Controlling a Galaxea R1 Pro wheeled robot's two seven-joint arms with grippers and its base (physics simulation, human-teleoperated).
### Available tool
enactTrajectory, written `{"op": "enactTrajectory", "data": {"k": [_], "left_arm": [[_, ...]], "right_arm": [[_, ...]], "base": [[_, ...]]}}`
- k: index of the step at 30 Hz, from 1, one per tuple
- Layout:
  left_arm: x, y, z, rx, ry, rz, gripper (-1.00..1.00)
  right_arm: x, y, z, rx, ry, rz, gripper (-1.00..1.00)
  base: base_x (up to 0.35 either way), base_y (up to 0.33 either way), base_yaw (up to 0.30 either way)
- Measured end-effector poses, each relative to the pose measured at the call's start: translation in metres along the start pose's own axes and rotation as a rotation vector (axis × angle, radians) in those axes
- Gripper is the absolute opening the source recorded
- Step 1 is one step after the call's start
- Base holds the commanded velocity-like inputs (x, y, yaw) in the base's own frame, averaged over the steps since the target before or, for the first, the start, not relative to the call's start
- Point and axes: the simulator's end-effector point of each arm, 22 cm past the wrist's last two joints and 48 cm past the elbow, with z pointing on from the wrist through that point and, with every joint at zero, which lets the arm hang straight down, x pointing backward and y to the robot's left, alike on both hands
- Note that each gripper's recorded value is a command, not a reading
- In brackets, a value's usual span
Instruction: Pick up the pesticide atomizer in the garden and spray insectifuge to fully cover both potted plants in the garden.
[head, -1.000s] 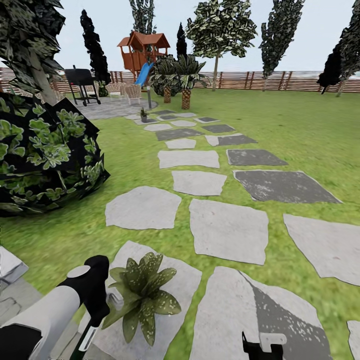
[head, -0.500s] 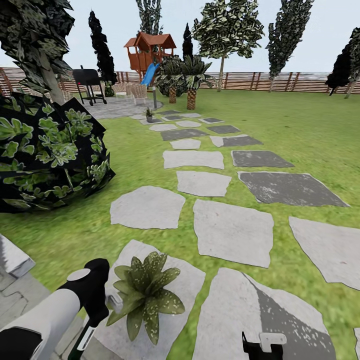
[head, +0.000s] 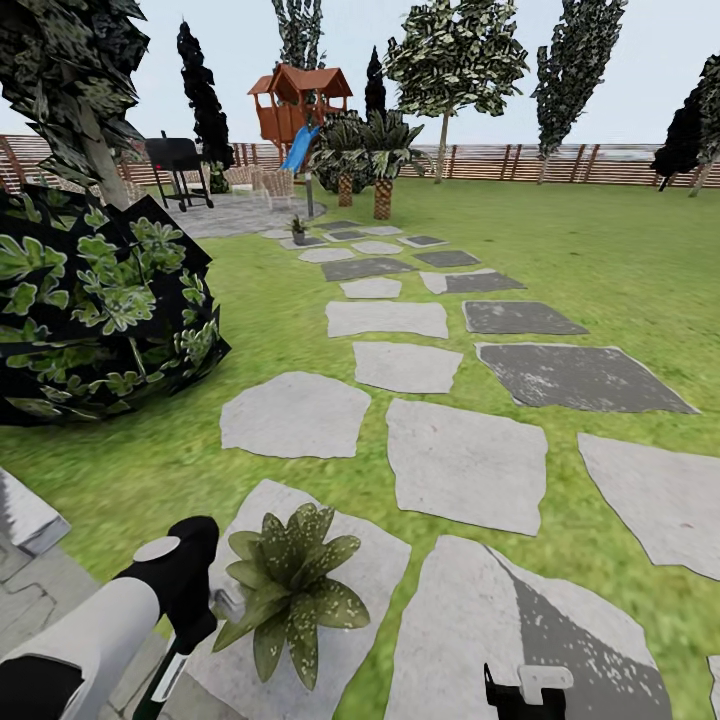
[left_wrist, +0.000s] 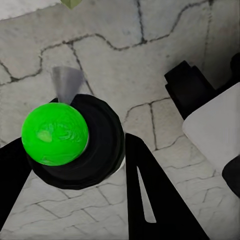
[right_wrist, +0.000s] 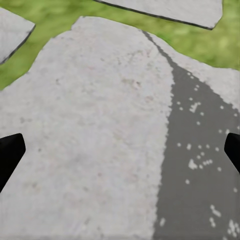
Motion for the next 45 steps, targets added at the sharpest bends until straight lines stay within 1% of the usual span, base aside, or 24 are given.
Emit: {"op": "enactTrajectory", "data": {"k": [4,9,14,18,24,26,29,36,41,45], "left_arm": [[-0.002,0.001,-0.001,-0.008,-0.006,0.0,-1.0],[-0.006,-0.001,-0.002,0.026,-0.043,-0.038,-1.0],[-0.003,-0.004,0.003,0.035,-0.032,-0.035,-1.0],[0.001,-0.001,0.005,0.029,-0.021,-0.036,-1.0],[0.002,0.0,0.005,0.025,-0.02,-0.035,-1.0],[0.001,0.006,0.005,-0.007,-0.023,-0.037,-1.0],[0.001,0.01,0.005,-0.02,-0.024,-0.041,-1.0],[0.001,0.011,0.004,-0.023,-0.025,-0.045,-1.0],[0.001,0.01,0.005,-0.023,-0.025,-0.043,-1.0],[0.002,0.008,0.008,-0.018,-0.02,-0.042,-1.0]], "right_arm": [[0.0,0.0,0.0,-0.001,0.0,0.0,1.0],[0.0,0.0,0.0,-0.001,-0.001,0.0,1.0],[0.0,0.0,0.0,0.0,0.0,0.0,1.0],[0.0,0.0,0.0,0.0,0.0,0.001,1.0],[0.0,0.0,0.0,-0.001,0.0,0.0,1.0],[0.0,0.0,0.0,0.0,-0.001,0.0,1.0],[0.0,0.0,0.0,-0.001,0.0,0.0,1.0],[0.0,0.0,0.0,-0.002,0.0,0.0,1.0],[0.0,0.001,0.0,-0.002,0.0,0.0,1.0],[0.0,0.0,0.0,-0.002,0.0,0.0,1.0]], "base": [[0.018,-0.004,0.0],[0.217,-0.116,0.0],[0.024,-0.013,0.0],[0.0,0.0,0.0],[0.0,-0.023,0.195],[0.0,-0.233,0.059],[-0.14,-0.19,0.012],[-0.091,0.125,0.003],[-0.001,0.005,0.195],[0.0,0.0,0.038]]}}
